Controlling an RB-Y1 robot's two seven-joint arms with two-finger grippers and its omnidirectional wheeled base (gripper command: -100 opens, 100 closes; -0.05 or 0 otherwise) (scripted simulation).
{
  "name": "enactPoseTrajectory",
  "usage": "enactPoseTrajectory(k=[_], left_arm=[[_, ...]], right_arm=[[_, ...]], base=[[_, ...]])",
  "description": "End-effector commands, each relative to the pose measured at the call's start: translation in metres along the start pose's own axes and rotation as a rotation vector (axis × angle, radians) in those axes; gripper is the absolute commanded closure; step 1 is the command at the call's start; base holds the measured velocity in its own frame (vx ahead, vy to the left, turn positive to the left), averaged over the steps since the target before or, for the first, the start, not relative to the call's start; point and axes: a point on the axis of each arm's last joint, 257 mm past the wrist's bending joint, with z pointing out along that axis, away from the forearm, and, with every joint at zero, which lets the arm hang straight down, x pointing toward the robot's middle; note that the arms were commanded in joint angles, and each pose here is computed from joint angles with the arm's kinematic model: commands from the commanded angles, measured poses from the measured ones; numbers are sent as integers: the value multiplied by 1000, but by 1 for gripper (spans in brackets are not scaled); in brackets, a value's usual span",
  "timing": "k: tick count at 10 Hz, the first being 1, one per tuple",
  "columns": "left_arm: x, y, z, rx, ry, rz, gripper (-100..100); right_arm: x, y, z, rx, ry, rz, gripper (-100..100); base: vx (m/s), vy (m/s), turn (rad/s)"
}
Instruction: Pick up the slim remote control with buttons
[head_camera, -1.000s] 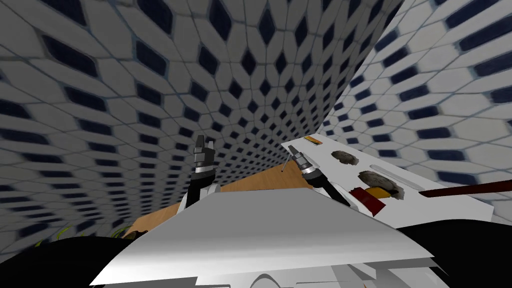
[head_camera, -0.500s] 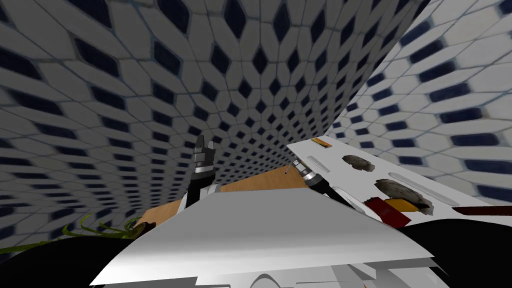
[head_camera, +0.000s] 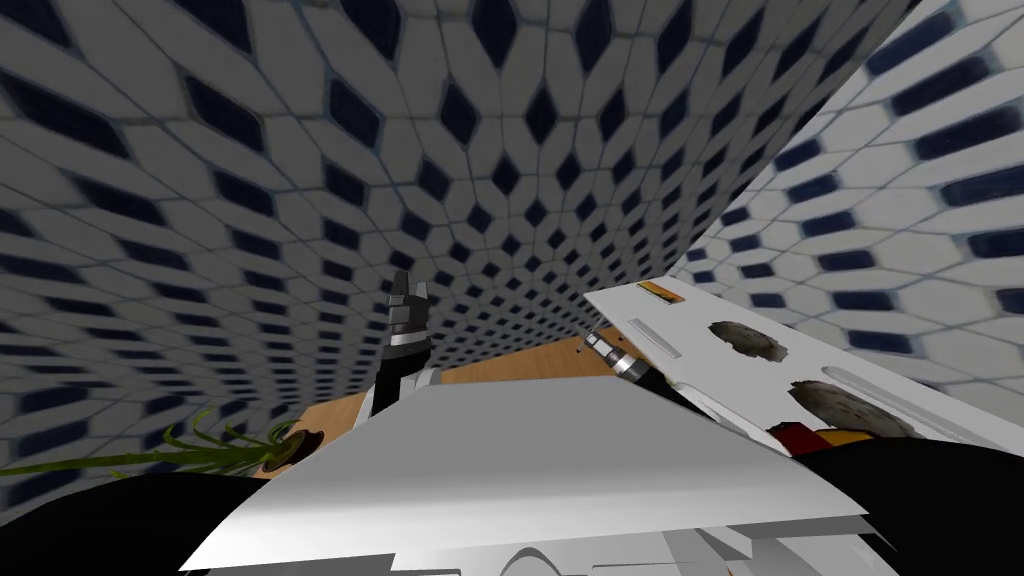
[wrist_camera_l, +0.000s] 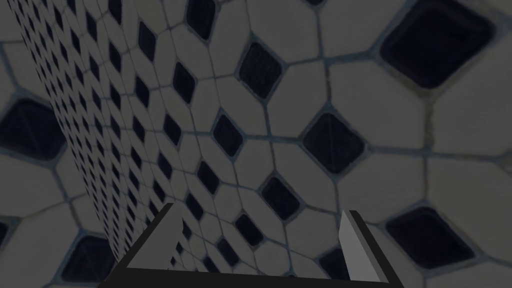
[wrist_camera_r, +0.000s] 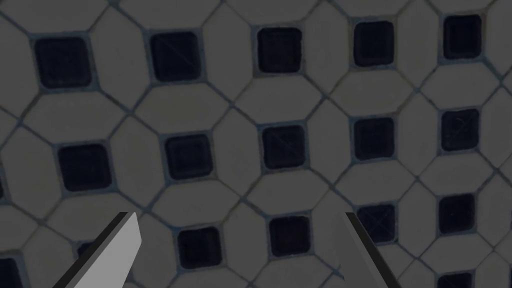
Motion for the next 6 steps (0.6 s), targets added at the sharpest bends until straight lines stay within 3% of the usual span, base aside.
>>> enactPoseTrajectory(k=[1,2,3,5,6], left_arm=[[0,0,0,0,0,0,0],[0,0,0,0,0,0,0],[0,0,0,0,0,0,0],[0,0,0,0,0,0,0],[0,0,0,0,0,0,0]], right_arm=[[21,-26,-18,70,71,-11,-100],[21,-27,-20,71,84,-22,-100],[38,-51,-38,137,144,-29,-100],[37,-52,-40,138,157,-40,-100],[53,-75,-62,206,219,-48,-100]], base=[[59,32,159],[57,18,105],[62,18,175],[37,8,36],[44,9,161]])
